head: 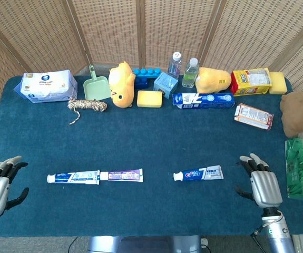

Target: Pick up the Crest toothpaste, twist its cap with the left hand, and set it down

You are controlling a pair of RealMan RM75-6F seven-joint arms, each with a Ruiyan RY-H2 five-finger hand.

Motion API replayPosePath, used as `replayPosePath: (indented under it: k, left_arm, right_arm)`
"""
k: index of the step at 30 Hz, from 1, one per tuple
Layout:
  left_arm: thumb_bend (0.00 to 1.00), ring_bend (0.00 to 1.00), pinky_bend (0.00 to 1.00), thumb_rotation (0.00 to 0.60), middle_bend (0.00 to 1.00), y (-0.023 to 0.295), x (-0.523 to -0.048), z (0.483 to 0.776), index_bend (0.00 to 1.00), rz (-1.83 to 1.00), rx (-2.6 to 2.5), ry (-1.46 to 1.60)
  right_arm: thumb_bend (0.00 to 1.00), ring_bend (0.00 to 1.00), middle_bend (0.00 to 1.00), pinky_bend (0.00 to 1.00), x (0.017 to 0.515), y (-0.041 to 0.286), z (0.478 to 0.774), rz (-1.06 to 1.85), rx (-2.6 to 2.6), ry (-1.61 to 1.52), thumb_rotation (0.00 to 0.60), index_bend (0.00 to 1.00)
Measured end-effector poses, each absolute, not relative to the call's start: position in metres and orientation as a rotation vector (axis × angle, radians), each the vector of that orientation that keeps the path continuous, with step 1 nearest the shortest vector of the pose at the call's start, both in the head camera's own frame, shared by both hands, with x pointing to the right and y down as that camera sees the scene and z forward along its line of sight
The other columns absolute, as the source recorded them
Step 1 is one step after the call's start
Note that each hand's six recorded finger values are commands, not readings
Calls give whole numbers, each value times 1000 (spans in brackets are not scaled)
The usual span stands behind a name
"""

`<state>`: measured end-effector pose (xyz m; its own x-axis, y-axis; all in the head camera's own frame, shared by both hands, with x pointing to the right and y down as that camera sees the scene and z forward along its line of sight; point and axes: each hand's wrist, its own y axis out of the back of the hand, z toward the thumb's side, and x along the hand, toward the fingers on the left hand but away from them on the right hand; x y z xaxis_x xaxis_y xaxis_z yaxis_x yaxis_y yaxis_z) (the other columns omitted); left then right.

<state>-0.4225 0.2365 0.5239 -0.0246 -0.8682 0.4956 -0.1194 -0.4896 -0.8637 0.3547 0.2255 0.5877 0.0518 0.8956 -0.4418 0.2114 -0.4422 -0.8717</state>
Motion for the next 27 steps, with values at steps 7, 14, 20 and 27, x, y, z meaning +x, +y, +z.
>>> replayPosePath:
  k: [7,14,20,27]
  left_arm:
    - [282,158,151,600,164,236,-419,522,206,-1556,-1662,1046]
    - [282,158,151,600,165,229,-411,515,205,-1499,-1704,1065]
    - [282,158,152,600,159,222,-402,513,200,-1454,-1742,1037]
    - [283,158,151,600,152,221,-400,517,198,-1459,-1764,1028]
  right_arm:
    - [229,111,264,208,349,227,587,1409,-1766,-1120,600,300]
    - [229,111,264,207,326,225,591,1353,-1868,-1072,600,300]
    - [227,106,261,207,301,218,602,1313,-1948,-997,600,302]
    - [221,75,228,207,278,213,621,1324,-1986,-896,600,342]
